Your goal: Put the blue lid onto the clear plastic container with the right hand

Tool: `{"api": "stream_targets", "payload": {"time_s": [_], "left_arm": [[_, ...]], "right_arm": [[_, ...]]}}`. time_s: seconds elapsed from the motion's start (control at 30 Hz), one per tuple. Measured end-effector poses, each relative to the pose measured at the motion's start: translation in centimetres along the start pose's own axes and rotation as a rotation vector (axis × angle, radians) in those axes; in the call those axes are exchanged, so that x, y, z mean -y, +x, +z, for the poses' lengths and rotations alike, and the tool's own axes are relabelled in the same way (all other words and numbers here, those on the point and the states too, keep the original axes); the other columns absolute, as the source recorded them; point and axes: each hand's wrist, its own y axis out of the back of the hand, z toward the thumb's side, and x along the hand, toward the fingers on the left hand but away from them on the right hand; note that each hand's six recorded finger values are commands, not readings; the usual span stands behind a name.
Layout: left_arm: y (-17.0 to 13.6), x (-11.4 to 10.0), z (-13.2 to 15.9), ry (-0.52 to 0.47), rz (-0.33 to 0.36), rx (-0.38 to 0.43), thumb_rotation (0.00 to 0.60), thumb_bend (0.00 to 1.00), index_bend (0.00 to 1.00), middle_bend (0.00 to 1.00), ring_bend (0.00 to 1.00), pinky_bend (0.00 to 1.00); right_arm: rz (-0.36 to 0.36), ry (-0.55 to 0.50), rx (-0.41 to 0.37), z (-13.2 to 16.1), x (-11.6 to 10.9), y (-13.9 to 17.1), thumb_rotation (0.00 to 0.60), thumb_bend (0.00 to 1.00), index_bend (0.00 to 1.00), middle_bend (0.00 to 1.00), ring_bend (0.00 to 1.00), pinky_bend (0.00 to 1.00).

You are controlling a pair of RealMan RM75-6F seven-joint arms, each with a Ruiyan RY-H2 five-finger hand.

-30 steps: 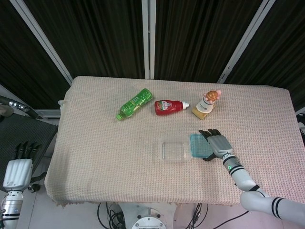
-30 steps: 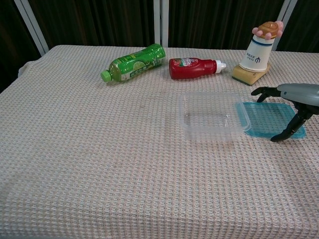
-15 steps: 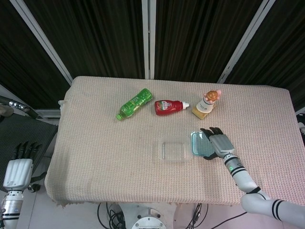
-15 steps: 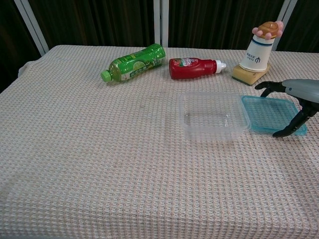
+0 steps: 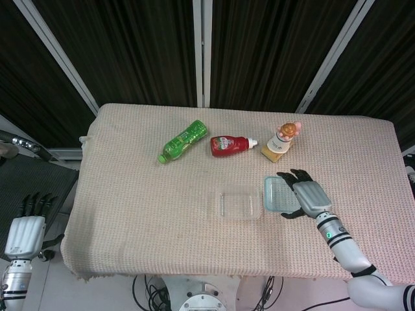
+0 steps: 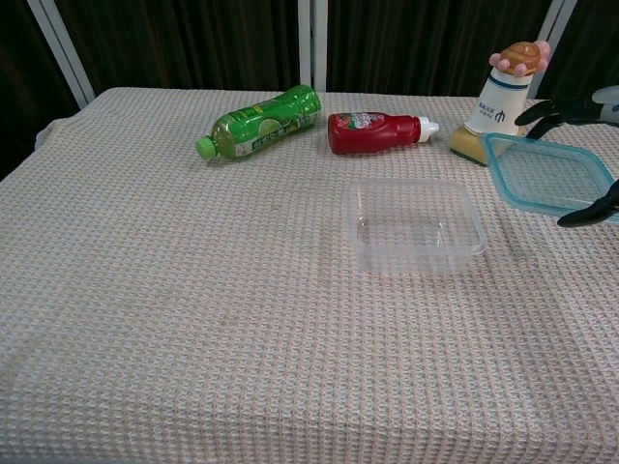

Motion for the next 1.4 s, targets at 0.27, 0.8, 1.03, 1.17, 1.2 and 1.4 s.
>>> {"api": "stream_targets", "payload": {"time_s": [0.27,0.8,1.03,1.17,1.2,1.4], "left_arm": [[0.1,0.2,-0.4,-0.009,-0.002,0.003,0.6,0.0,0.16,0.1,0.0,0.03],[0.3,0.9,-1.7,-0.039,-0.001,0.003,0.6,0.0,0.16,0.1,0.0,0.03],[0.3,1.3,-2.0,-0.05,-0.001,0.003,0.6,0.0,0.16,0.1,0.0,0.03],[0.3,1.3,-2.0,-0.053,-0.001,0.004,0.6,0.0,0.16,0.1,0.0,0.03],[0.3,1.3,-2.0,-0.053,-0.001,0.004,0.6,0.0,0.16,0.1,0.0,0.03],[0.2,1.4,-2.1,-0.052,-0.002,0.0,0.6,0.0,0.16,0.1,0.0,0.03]], "right_arm": [[0.055,0.034,-0.071,5.9,-0.3,-1.3,0.6,0.12,0.11,0.4,0.04,0.0],[0.091,0.076,-0.025,12.7,3.5,-4.0,0.6,0.16,0.11,0.4,0.05,0.0],[0.089,0.063,-0.009,13.4,4.5,-4.3,0.6,0.16,0.1,0.4,0.05,0.0],[0.091,0.054,0.003,13.4,4.8,-4.7,0.6,0.16,0.1,0.4,0.05,0.0],[0.094,0.051,0.004,13.4,4.9,-4.8,0.6,0.16,0.1,0.4,0.05,0.0],[0.098,0.047,0.006,13.5,5.0,-5.2,0.6,0.16,0.1,0.4,0.05,0.0]]}}
